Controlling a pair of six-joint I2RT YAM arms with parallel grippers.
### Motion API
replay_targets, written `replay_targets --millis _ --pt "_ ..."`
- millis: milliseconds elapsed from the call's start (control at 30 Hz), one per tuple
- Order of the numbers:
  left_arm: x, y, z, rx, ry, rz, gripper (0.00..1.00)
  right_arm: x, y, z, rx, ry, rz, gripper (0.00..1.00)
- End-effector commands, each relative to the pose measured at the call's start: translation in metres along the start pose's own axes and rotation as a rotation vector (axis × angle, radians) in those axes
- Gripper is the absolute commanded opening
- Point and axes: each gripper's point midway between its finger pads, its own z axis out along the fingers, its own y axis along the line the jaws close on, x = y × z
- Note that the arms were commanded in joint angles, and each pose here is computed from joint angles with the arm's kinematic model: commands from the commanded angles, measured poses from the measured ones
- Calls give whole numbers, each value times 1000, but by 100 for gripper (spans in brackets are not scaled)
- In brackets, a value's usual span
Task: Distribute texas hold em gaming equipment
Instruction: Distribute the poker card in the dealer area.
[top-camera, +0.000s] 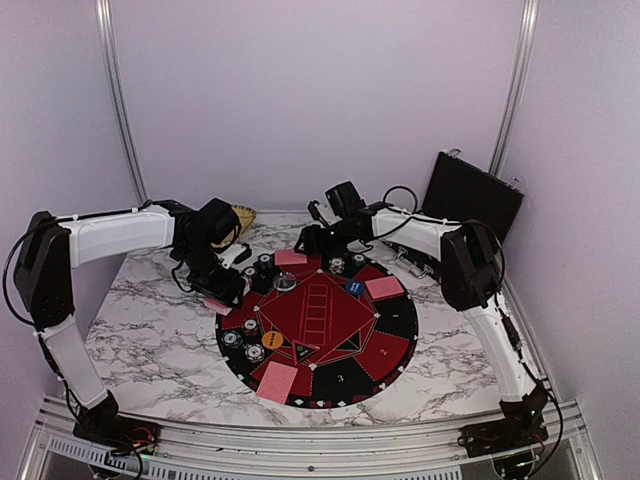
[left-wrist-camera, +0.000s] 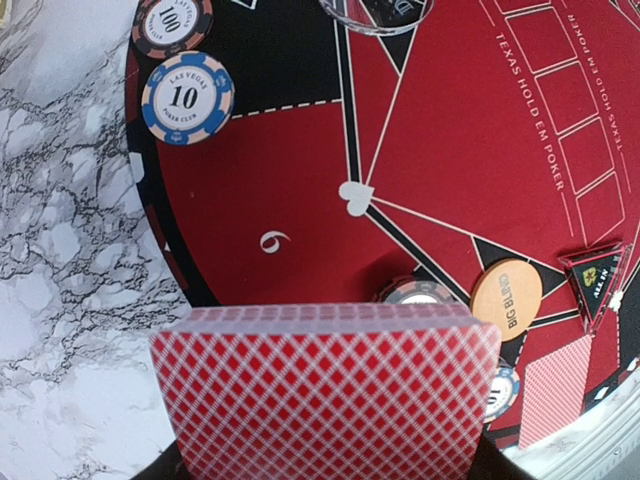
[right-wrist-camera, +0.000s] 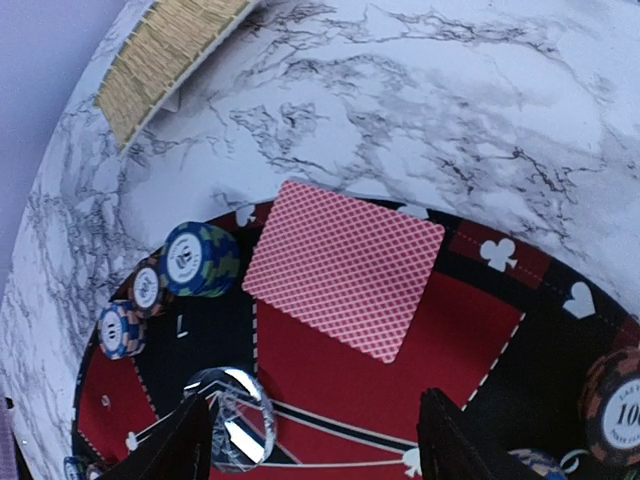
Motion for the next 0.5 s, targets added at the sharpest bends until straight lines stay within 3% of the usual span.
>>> replay_targets --millis 0,267,467 --pt "-8 -10 -5 6 -7 15 29 -31 51 -58 -156 -102 -29 70" --pt "-7 -32 -7 -5 3 94 29 10 85 -106 -416 -69 65 74" --pt "-10 -53 -12 11 -11 141 30 46 96 -118 -560 -14 144 74"
